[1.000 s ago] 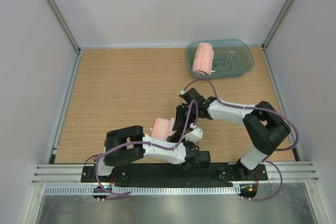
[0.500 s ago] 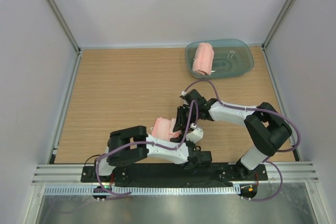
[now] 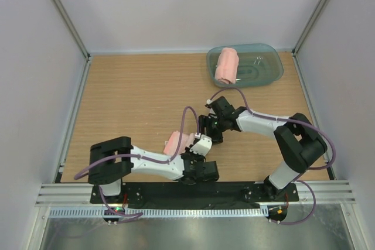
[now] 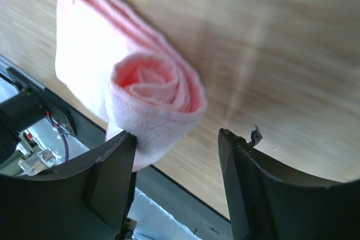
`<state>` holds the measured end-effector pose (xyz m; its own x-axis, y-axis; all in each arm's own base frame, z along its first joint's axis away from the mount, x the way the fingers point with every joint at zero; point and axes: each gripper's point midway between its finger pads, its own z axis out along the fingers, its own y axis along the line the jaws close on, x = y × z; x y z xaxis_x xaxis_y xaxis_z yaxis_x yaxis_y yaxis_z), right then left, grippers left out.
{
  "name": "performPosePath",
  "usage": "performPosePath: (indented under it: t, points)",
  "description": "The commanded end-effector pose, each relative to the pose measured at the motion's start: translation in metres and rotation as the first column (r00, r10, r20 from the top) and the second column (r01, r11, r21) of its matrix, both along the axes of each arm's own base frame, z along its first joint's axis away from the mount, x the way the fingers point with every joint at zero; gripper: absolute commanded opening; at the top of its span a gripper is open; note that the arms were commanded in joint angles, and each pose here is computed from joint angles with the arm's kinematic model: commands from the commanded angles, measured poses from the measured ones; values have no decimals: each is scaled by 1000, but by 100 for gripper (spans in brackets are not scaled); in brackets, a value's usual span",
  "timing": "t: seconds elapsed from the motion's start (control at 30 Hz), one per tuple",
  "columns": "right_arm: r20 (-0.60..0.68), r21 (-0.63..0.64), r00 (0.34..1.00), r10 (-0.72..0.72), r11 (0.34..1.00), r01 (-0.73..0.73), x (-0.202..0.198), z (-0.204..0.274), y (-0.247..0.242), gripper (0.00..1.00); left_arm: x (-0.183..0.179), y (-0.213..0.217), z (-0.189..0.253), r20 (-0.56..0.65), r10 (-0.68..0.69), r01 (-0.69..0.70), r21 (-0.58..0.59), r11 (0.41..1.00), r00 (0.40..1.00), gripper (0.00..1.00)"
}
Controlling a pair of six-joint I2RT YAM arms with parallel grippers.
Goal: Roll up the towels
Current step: Roll the towel
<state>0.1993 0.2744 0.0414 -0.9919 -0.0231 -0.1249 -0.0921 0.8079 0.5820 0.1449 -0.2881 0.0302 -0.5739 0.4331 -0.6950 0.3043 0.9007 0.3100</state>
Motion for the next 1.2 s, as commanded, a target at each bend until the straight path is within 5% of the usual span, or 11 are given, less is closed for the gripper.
performPosePath:
  t: [0.0,0.23,0.47,0.83,1.17]
  points:
    - [8,-17,1000,-10,1000,10,21,0,-13,66,0,-12,11,-10,-10,8,-139,990,1000,0]
    - [12,-62,998,-69,996,69,46,-7,-37,67,-5,-7,15,-41,-43,31,-258,966,998,0]
    - [46,-101,991,-128,986,132,54,0,-67,67,-10,-15,21,-118,-117,48,-472,880,986,0]
    - [124,35,980,-156,988,153,38,41,-67,67,1,-20,45,-262,-166,-111,-787,607,951,0]
    - [114,207,984,-136,972,110,21,55,-47,67,1,-20,16,-458,-196,-337,-828,448,867,0]
